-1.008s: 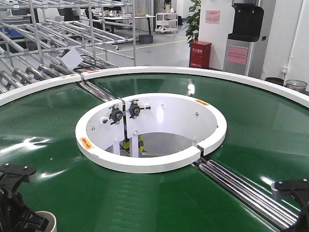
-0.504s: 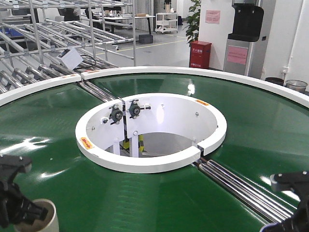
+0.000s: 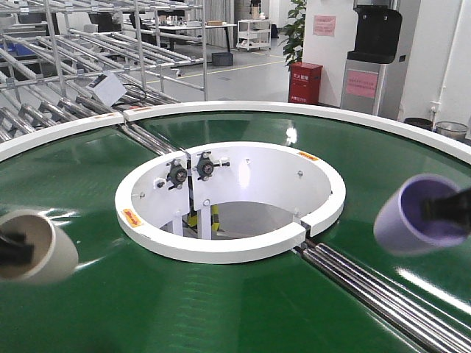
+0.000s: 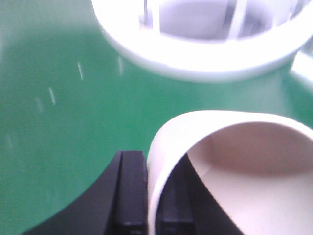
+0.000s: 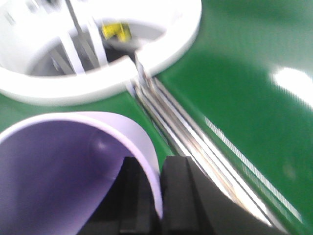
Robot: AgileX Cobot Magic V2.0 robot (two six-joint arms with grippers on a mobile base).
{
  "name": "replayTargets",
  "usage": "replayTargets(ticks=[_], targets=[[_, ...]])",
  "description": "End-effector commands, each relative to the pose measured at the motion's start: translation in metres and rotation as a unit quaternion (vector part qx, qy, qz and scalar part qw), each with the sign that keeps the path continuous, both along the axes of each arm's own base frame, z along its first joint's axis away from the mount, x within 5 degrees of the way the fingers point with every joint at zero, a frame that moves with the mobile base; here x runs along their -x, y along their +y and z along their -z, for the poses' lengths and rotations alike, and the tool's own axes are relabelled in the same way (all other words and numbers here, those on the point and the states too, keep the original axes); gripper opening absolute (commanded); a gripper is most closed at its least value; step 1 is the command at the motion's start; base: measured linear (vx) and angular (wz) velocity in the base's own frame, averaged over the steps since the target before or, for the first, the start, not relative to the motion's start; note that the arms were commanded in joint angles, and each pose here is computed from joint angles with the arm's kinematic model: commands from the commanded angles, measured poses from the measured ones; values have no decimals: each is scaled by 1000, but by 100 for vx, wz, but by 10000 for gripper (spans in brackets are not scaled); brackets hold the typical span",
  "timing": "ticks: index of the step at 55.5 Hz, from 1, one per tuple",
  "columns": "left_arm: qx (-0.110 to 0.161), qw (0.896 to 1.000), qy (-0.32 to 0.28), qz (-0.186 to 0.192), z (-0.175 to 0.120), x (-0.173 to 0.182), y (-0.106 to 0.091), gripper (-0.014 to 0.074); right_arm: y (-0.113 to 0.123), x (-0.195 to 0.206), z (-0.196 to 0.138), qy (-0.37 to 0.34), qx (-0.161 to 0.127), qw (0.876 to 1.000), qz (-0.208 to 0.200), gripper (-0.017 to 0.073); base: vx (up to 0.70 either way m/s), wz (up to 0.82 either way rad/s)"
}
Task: Grab cup from conveyor and place in blue bin
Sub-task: 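Lift both held cups up off the conveyor belt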
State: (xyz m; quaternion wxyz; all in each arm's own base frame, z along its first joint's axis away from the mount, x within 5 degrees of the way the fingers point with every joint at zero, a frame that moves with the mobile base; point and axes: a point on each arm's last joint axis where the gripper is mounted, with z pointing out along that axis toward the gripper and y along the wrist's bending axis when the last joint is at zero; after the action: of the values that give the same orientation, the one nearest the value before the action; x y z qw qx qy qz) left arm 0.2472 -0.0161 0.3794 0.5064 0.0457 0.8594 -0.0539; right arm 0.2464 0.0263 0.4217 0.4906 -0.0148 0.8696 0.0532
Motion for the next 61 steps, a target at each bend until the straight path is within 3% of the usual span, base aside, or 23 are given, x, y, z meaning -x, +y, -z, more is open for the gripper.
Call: replayTargets(ticks=[1, 6, 11, 18, 24, 30, 42, 61], targets=[[44, 991, -129, -16, -45, 23, 0, -8, 2, 14, -37, -100, -6, 995, -18, -9, 0, 0], [62, 985, -162, -16, -59, 39, 0, -7, 13, 27, -43, -129, 8, 990, -52, -9, 0, 0], [55, 984, -169, -7, -65, 56, -1, -7, 19, 47, -45, -155, 14, 985, -71, -9, 0, 0], [21, 984, -177, 16, -71, 78, -2, -7, 10, 79, -48, -204, -2, 978, -43, -9, 0, 0], [6, 979, -204, 20, -79, 94, -2, -7, 3, 95, -36, -209, 6, 978, -26, -9, 0, 0], [5, 977, -210, 21, -78, 102, -2, -7, -1, 102, -33, -237, 27, 971, -25, -9, 0, 0], [18, 979, -204, 18, -59, 111, -2, -7, 0, 104, -32, -231, 11, 972, -26, -9, 0, 0], [18, 981, -192, 20, -52, 113, -2, -7, 0, 104, -32, -232, 15, 972, -25, -9, 0, 0]])
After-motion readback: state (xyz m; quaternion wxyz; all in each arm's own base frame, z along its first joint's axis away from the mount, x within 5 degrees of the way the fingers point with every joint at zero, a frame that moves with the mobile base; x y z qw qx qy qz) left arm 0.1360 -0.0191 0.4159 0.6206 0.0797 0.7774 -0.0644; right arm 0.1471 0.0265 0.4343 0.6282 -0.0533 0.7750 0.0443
